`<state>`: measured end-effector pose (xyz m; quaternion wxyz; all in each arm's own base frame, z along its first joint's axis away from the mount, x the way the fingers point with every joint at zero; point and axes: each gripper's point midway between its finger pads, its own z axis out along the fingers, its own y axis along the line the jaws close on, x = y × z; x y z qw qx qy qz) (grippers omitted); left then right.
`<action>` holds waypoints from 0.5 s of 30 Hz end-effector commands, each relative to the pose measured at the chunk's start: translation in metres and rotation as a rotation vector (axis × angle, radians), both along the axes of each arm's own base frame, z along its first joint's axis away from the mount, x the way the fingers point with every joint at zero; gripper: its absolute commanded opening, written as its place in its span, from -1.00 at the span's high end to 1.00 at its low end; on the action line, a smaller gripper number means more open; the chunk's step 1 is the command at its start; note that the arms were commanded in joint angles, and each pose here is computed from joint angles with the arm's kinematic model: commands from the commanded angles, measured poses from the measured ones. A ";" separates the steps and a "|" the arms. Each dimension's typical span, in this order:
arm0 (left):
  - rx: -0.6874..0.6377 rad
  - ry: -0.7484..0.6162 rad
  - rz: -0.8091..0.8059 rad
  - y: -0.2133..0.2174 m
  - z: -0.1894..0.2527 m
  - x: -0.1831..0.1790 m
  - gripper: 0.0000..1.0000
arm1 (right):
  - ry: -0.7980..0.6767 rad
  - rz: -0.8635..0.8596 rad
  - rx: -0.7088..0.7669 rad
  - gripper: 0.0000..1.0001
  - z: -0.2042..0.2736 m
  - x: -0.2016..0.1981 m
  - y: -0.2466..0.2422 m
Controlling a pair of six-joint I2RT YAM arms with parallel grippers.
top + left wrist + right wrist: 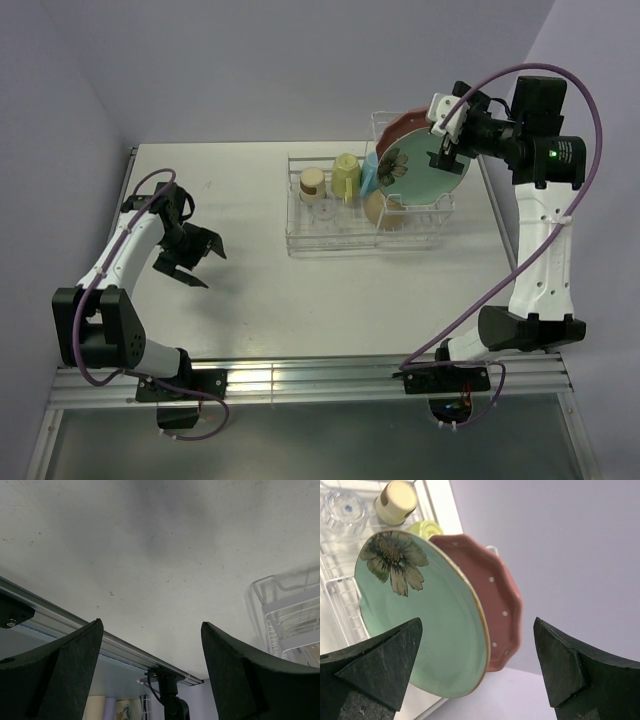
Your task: Load the mixed dishes into the dish rack
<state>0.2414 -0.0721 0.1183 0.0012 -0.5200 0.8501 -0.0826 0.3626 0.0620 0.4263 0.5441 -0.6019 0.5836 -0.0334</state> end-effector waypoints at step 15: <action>-0.088 -0.122 0.023 -0.018 0.021 0.001 -0.71 | -0.122 0.038 0.450 -0.99 0.087 -0.046 0.039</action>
